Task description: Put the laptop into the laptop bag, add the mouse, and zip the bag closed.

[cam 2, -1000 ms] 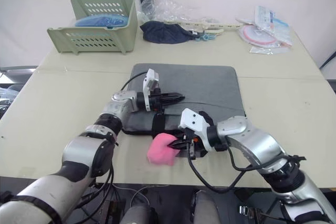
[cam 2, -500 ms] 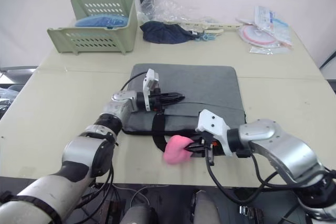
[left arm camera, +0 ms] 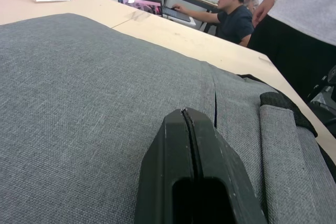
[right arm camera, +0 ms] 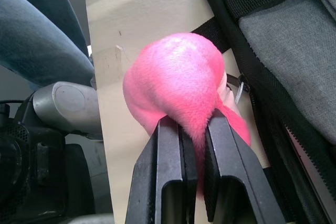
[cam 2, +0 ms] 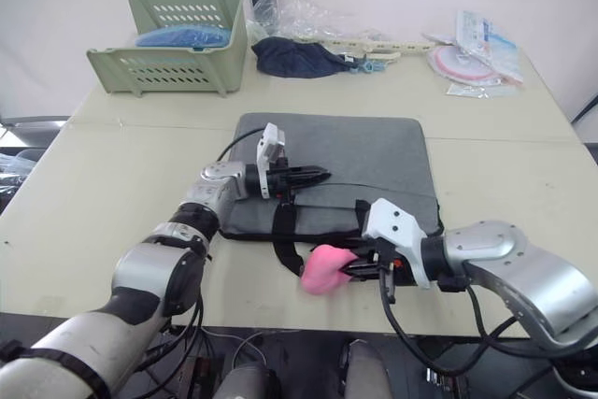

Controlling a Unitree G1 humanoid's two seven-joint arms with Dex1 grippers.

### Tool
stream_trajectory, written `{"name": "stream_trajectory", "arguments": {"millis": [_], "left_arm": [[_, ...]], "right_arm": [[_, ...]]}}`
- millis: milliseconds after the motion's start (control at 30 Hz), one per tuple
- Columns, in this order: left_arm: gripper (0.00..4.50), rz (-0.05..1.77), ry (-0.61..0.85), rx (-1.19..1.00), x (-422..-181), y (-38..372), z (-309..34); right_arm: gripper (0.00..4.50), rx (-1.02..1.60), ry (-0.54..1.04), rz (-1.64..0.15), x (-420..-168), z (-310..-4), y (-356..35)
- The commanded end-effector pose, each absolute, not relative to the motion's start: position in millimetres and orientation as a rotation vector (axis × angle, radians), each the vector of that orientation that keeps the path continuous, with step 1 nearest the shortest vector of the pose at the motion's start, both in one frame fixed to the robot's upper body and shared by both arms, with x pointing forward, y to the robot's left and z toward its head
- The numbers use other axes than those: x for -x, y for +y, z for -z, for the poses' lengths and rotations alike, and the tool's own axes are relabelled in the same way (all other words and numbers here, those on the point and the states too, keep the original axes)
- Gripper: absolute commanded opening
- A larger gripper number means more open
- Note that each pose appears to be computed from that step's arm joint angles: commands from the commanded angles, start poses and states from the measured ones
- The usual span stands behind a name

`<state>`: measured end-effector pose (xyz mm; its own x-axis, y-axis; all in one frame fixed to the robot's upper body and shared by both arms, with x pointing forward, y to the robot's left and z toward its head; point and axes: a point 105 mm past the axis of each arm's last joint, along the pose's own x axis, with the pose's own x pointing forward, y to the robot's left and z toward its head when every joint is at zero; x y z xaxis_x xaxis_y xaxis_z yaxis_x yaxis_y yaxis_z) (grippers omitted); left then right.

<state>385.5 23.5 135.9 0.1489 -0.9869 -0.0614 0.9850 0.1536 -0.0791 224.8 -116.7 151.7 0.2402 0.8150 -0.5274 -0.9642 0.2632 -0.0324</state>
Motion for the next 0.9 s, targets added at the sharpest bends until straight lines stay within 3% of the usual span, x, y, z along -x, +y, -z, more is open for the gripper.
{"name": "stream_trajectory", "arguments": {"millis": [33,900], "left_arm": [[0.0,1.422,0.309,0.016,-370,31,-84],[0.0,1.412,0.333,0.01,-368,34,-77]], "right_arm": [[0.02,0.421,0.443,-1.248,-222,-158,-120],[0.02,0.428,0.564,-1.111,-217,-159,-169]]}}
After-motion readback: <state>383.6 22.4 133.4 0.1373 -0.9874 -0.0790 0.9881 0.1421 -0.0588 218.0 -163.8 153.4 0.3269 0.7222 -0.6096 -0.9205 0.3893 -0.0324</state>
